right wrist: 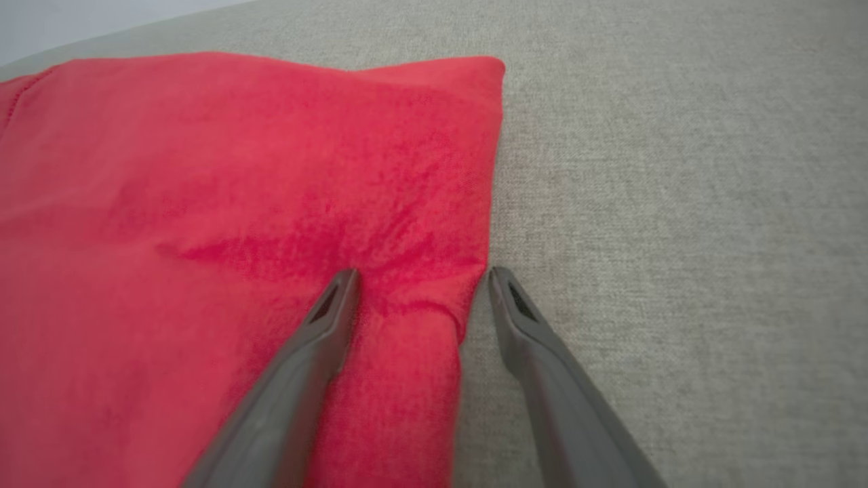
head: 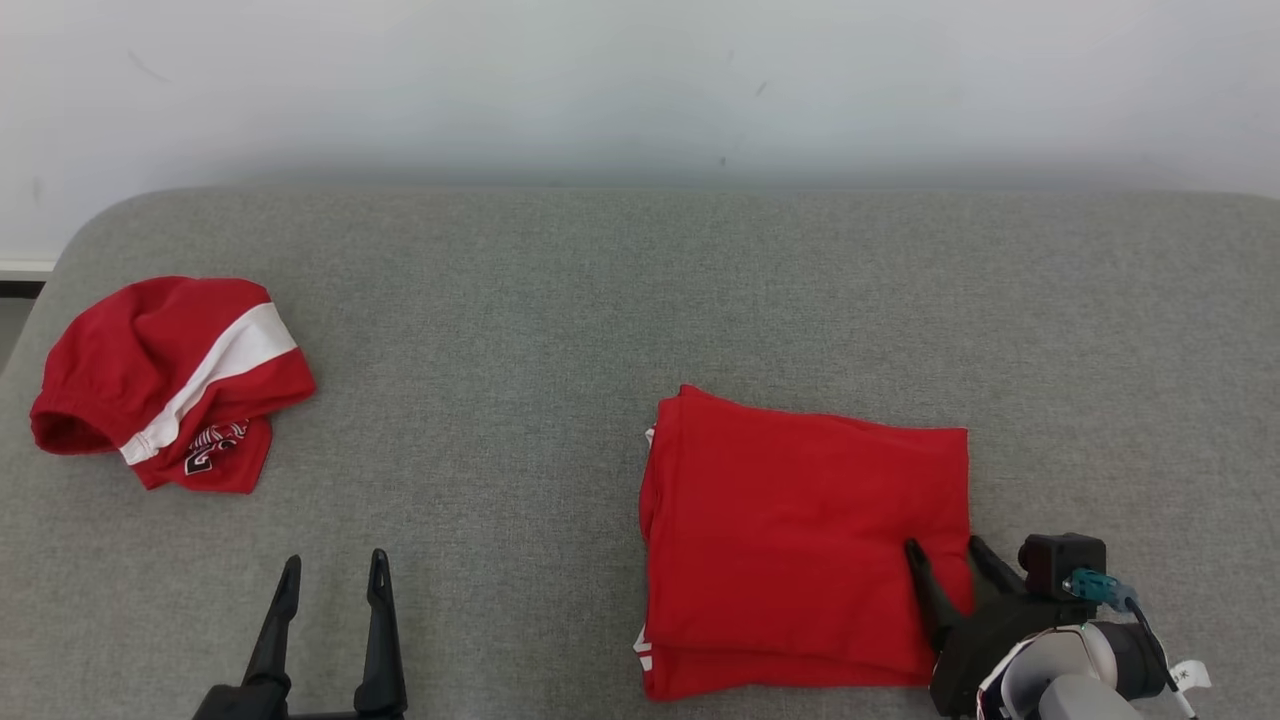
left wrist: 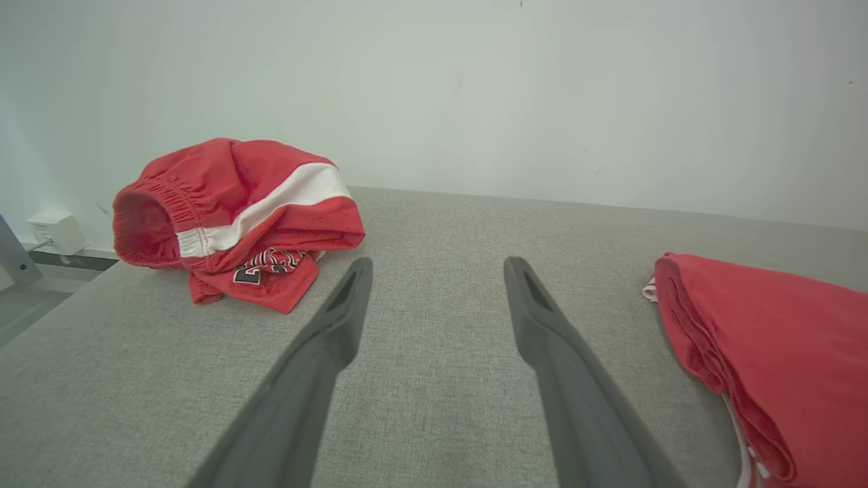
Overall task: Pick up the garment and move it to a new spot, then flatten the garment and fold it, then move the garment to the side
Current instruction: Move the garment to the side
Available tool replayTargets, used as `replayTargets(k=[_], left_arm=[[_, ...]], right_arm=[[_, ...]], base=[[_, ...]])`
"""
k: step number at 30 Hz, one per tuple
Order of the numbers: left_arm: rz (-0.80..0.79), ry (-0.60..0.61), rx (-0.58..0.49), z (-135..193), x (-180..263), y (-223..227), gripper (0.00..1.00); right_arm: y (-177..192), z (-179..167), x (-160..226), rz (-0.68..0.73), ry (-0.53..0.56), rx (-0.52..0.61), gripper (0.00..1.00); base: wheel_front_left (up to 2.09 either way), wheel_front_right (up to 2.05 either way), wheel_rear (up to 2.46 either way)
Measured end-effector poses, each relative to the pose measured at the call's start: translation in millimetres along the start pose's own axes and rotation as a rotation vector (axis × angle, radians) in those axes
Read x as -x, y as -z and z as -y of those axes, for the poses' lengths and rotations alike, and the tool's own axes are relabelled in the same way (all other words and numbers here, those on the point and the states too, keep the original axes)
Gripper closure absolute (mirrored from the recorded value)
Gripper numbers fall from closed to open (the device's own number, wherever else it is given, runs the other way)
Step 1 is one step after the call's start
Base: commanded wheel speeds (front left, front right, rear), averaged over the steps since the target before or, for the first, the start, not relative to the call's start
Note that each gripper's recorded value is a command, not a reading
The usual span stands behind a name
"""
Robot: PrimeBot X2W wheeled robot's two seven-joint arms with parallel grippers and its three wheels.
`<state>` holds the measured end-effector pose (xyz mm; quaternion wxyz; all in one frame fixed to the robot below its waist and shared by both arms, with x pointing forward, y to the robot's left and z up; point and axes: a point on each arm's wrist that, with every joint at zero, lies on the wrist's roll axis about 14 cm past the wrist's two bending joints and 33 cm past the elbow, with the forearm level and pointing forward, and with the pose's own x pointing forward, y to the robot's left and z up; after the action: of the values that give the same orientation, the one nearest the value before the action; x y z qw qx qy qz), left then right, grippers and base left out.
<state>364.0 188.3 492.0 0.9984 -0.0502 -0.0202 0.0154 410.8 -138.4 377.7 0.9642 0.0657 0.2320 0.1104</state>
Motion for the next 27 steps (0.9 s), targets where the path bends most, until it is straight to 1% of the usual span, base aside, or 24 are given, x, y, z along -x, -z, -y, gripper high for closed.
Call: replayTargets(k=[1,2,5,9,13,14,15,19,23,27], left_arm=[[0.0,0.0,0.0,0.4,-0.2,0.0,0.0],[0.0,0.002,0.001,1.1,-0.5,0.2,0.0],[-0.002,0.009,0.004,4.0,-1.8,1.1,0.0],[-0.002,0.014,0.008,7.0,-5.3,1.5,0.0],[0.01,0.038,0.014,16.2,-16.6,-1.3,0.0],[0.011,0.051,0.019,21.4,-22.0,-0.7,0.0],[0.011,0.051,0.019,21.4,-22.0,-0.7,0.0],[0.019,0.08,0.033,32.3,-37.6,-0.2,0.0],[0.015,0.112,0.033,43.9,-55.3,6.2,0.0],[0.016,0.138,0.022,51.1,-75.5,14.1,0.0]], right_arm=[[0.3,-0.2,-0.2,-0.003,0.0,-0.004,0.66],[1.3,0.0,0.3,-0.004,0.001,-0.01,1.0],[2.4,-2.6,0.5,0.003,-0.003,-0.03,1.0],[-6.4,0.3,-3.8,0.018,-0.01,0.0,1.0],[-33.8,13.9,-15.4,0.062,-0.005,0.049,1.0],[-50.7,24.4,-22.3,0.085,0.001,0.089,1.0],[-50.7,24.4,-22.3,0.085,0.001,0.089,1.0],[-83.6,46.1,-38.3,0.117,0.017,0.145,1.0],[-123.1,81.8,-52.3,0.165,0.066,0.197,1.0],[-149.3,117.7,-63.9,0.196,0.121,0.226,1.0]], base=[[0.0,0.0,0.0],[0.0,0.0,0.0],[0.0,0.0,0.0],[0.0,0.0,0.0],[0.0,0.0,0.0],[0.0,0.0,0.0],[0.0,0.0,0.0],[0.0,0.0,0.0],[0.0,0.0,0.0],[0.0,0.0,0.0]])
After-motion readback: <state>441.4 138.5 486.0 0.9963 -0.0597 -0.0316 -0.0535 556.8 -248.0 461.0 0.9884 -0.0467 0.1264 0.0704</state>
